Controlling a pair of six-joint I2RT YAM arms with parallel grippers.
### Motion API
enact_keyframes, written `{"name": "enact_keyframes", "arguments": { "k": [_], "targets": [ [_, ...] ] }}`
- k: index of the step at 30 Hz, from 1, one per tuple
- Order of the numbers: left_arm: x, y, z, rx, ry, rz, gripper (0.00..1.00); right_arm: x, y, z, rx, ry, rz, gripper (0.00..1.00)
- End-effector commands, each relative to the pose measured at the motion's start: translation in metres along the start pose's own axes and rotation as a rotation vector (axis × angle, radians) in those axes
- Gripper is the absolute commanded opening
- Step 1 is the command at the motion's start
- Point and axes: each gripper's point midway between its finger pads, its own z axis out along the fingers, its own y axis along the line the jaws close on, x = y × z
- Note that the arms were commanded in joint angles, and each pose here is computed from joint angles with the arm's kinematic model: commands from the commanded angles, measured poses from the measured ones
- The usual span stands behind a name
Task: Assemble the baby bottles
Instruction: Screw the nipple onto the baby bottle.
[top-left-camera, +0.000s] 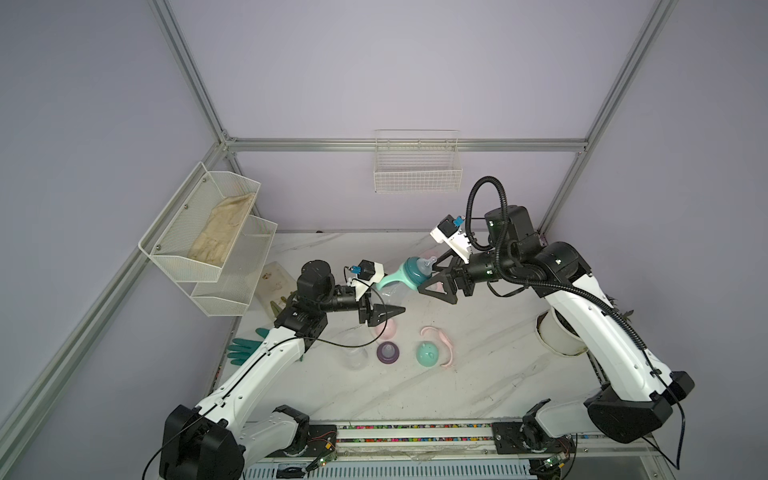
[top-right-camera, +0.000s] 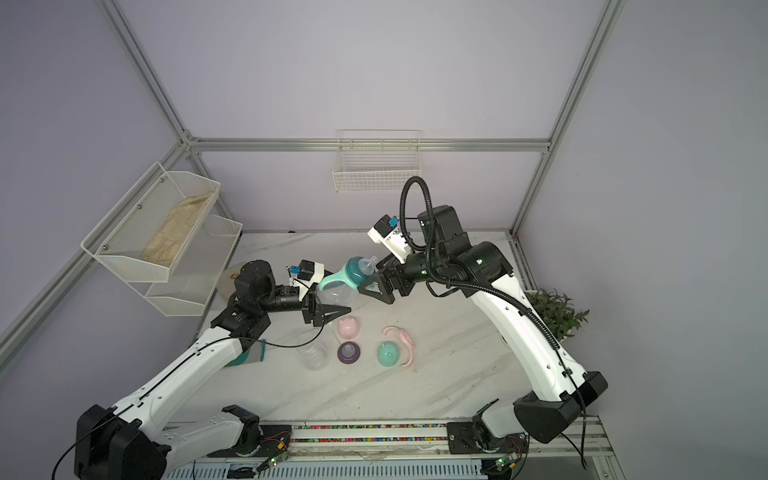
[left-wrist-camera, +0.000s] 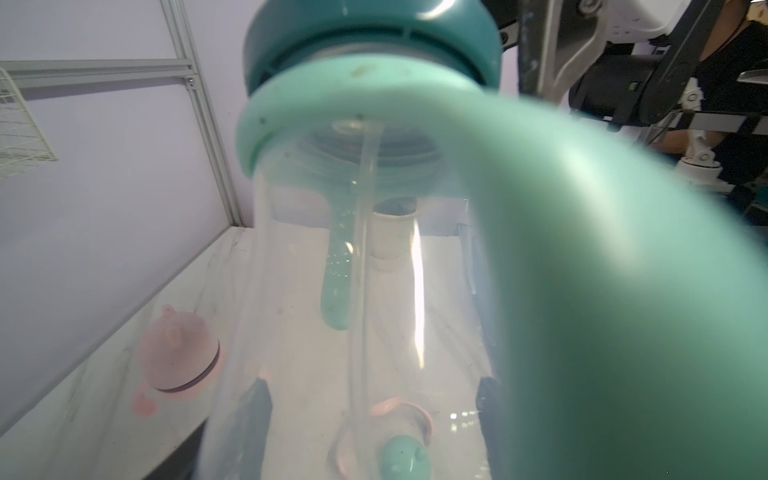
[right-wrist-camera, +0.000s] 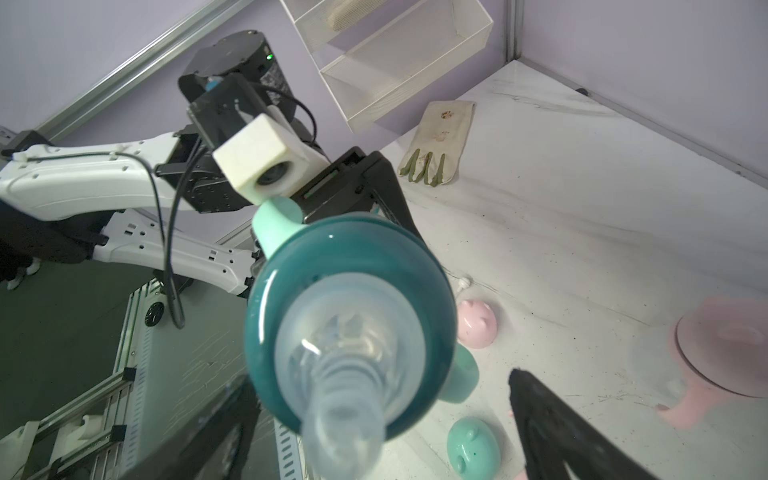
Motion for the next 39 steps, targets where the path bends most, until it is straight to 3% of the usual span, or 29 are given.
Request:
{"name": "enact_keyframes", "arguments": {
  "k": [1,9,18,23,28,39],
  "targets": [
    [-0.033,-0.017,-0.004,0.110,-0.055,0.036,0.00,-0.001,0.028,-0.013,-0.100,-0.019,-0.092,0.96],
    [-0.028,-0.008,-0.006,0.013,-0.051,0.070,0.00,-0.017,0.012,-0.007,-0.042,-0.043,-0.064,0.94],
    [-0.015,0.057,-0.033,-0.509,-0.013,0.257,0.00,-0.045,-0.020,0.016,0.004,-0.148,0.147,0.93],
    [-0.006,0.065,-0.041,-0.638,0.043,0.350,0.00,-0.067,-0.027,0.025,-0.021,-0.211,0.206,0.93],
    [-0.002,0.072,-0.045,-0.721,0.081,0.389,0.00,-0.081,-0.033,0.032,-0.040,-0.229,0.245,0.93],
    [-0.005,0.076,-0.051,-0.767,0.090,0.430,0.00,-0.053,-0.058,0.058,0.010,-0.108,0.343,0.91]
  ]
}}
